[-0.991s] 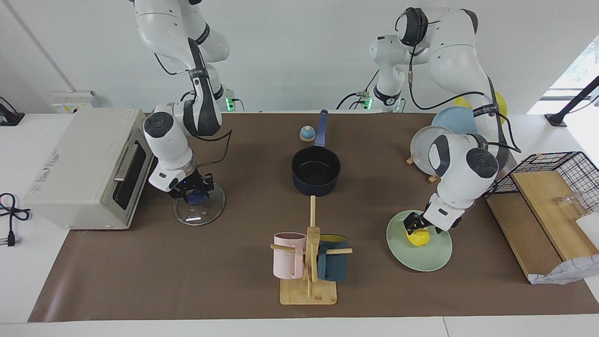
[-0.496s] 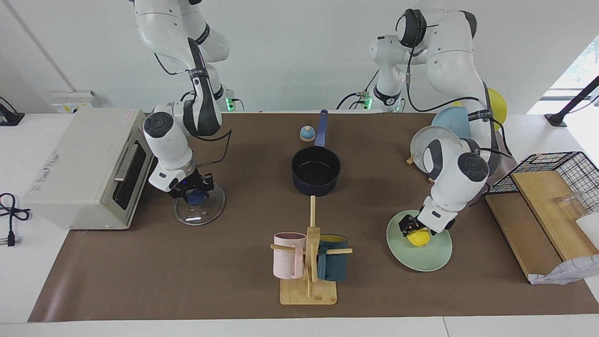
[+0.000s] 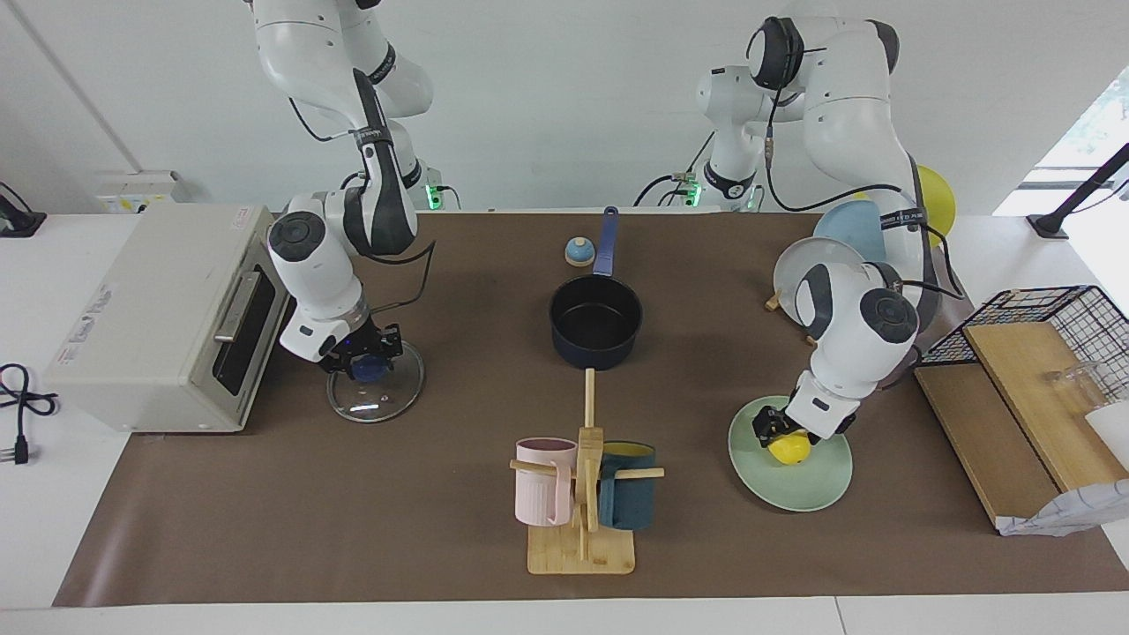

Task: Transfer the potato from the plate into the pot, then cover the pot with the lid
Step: 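Grasp the yellow potato with the left gripper while the right gripper grips the lid, then carry the potato over the black pot and release it inside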

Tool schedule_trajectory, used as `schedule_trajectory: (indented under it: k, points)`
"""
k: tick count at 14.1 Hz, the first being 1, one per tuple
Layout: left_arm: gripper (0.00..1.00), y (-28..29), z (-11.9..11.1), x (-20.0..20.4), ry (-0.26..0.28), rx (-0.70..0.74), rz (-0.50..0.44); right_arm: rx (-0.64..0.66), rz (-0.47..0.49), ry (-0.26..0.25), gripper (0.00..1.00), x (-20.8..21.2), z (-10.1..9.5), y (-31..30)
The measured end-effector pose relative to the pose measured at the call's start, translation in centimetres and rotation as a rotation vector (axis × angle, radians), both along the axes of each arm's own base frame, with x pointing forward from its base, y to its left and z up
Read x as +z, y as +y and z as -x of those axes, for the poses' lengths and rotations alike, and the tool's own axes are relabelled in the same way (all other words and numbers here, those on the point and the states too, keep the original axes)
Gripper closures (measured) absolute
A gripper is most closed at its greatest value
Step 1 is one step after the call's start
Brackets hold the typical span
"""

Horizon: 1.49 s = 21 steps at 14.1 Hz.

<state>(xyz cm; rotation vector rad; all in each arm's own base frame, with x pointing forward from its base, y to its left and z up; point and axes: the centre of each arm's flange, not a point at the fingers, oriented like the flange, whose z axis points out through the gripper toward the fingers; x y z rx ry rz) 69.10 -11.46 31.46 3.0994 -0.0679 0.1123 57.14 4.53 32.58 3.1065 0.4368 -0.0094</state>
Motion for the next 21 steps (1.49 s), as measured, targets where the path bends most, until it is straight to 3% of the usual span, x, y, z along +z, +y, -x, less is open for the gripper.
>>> schedule_trajectory:
  k: [1, 4, 7, 9, 12, 15, 21]
  points:
    - [0.34, 0.0, 0.0, 0.2, -0.003, 0.0, 0.0, 0.009, 0.001, 0.012, 0.34, 0.9, -0.4, 0.3]
    - [0.34, -0.1, -0.4, 1.6, -0.002, 0.0, 0.001, 0.037, 0.001, 0.042, 0.34, 7.8, -2.4, 2.1]
    - [0.34, -0.8, -0.5, 8.9, 0.022, 0.02, 0.022, 0.061, 0.002, 0.044, 0.34, 14.9, -2.8, 3.6]
    - [0.34, -2.4, 2.0, 16.4, 0.033, 0.047, 0.045, 0.062, 0.005, 0.061, 0.34, 18.1, -2.3, 3.6]
    - [0.34, -8.4, 8.9, 23.1, 0.074, 0.059, 0.046, 0.06, 0.008, 0.072, 0.34, 20.4, -1.9, 3.5]
    - [0.34, -16.3, 14.7, 21.6, 0.079, 0.049, 0.046, 0.073, 0.008, 0.073, 0.34, 20.5, -1.9, 4.3]
    - [0.34, -24.8, 21.9, 9.7, 0.04, -0.059, 0.061, 0.089, 0.01, 0.074, 0.34, 20.4, -1.7, 5.7]
